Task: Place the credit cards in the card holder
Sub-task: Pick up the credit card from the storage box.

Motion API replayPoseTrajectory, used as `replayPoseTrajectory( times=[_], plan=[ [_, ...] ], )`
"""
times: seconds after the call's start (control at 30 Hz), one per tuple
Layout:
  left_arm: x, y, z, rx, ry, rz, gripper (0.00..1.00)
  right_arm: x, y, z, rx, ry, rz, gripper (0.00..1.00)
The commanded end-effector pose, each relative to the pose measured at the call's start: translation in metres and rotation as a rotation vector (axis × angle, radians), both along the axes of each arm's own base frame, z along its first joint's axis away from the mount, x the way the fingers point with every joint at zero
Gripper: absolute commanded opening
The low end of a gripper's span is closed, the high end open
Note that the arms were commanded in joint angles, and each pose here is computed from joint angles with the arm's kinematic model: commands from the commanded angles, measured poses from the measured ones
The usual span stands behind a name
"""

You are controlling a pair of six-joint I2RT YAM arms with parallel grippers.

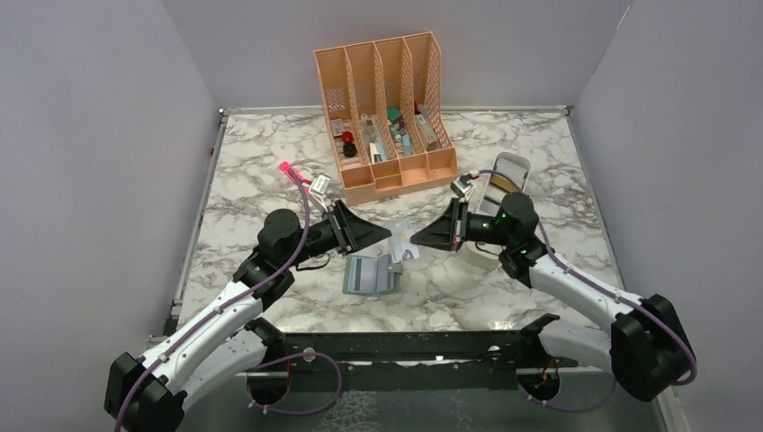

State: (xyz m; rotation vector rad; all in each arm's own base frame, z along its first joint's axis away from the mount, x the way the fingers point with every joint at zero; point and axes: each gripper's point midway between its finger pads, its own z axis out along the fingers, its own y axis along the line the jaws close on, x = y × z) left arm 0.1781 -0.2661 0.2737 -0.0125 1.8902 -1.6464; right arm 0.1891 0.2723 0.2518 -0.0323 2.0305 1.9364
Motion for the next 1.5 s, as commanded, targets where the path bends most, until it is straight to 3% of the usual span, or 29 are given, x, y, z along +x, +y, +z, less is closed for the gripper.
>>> replayPoseTrajectory(
  times=[0.0,0.53,0.83,0.97,1.0,1.07,1.27,1.47],
  plan=[
    [-0.006,-0.002,0.005,-0.046,0.015,-0.035,0.5,-0.022,0.024,0.02,0.12,-0.048,0.085,0.01],
    [-0.014,0.003,-0.003,-0.061,0.046,-0.036,0.43,-0.018,0.031,0.015,0.157,-0.038,0.025,0.01],
    [-0.012,0.001,-0.004,-0.058,0.049,-0.041,0.21,-0.012,0.032,0.006,0.143,-0.007,-0.001,0.01],
    [-0.01,0.001,-0.007,-0.045,0.058,-0.028,0.0,-0.012,0.033,0.0,0.131,0.0,0.004,0.01],
    [-0.008,0.002,-0.01,-0.031,0.064,-0.019,0.0,-0.011,0.033,-0.002,0.126,-0.007,0.002,0.01],
    [-0.005,0.004,-0.02,0.022,0.085,0.004,0.0,-0.01,0.033,-0.008,0.1,-0.012,-0.007,0.05],
    [0.004,0.016,-0.044,0.199,0.096,0.075,0.0,0.002,0.026,-0.033,-0.081,-0.048,-0.101,0.34],
    [0.008,0.028,-0.081,0.368,0.127,0.105,0.0,0.009,0.009,-0.054,-0.251,-0.079,-0.19,0.4]
  ],
)
